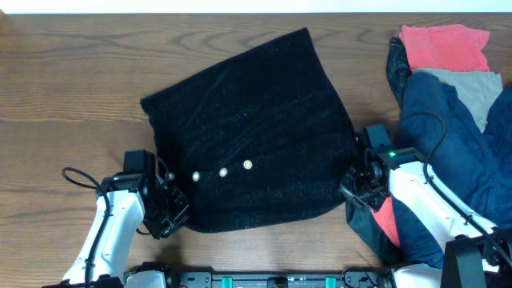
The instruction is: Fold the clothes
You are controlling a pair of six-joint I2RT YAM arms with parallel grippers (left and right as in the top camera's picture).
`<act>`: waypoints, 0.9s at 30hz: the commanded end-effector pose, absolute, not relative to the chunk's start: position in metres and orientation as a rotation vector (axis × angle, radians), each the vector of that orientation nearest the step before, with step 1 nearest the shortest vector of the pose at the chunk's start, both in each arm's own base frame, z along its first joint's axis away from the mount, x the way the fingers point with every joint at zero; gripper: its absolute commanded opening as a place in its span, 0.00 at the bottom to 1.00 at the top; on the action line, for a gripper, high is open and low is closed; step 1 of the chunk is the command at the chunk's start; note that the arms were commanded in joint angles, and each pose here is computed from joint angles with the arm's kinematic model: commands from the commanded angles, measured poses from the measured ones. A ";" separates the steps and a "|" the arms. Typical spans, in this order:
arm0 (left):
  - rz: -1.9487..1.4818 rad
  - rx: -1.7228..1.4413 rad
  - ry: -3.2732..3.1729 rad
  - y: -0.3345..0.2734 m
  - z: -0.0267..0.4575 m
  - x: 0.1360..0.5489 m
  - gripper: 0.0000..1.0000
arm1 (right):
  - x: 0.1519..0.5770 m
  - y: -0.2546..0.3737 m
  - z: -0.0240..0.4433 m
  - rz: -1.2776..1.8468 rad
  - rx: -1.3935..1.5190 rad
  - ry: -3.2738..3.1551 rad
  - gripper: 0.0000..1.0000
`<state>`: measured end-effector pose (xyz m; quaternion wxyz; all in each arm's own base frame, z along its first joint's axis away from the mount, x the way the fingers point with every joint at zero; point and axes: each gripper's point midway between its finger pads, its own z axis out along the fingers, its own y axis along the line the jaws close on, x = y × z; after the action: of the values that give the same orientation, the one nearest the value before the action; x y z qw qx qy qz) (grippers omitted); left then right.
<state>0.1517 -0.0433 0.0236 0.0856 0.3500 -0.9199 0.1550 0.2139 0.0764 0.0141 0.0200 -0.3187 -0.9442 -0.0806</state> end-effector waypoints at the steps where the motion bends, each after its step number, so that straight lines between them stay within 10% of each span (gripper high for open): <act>1: 0.462 0.955 -2.820 -0.040 0.040 0.160 0.08 | 0.239 0.062 0.026 -0.188 -0.878 -3.094 0.01; 18: 0.686 0.868 -3.181 -0.040 0.120 0.209 0.06 | 0.380 0.100 0.243 -0.686 -0.258 -3.791 0.01; 27: 0.882 1.055 -3.369 -0.030 0.146 0.284 0.06 | 0.426 0.113 0.242 -0.780 -0.202 -3.887 0.01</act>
<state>0.2714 -0.0412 0.1414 -0.2264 0.2495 -0.9080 0.2490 0.4091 0.1223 0.2440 -0.3860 -0.0464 -0.8973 -0.2092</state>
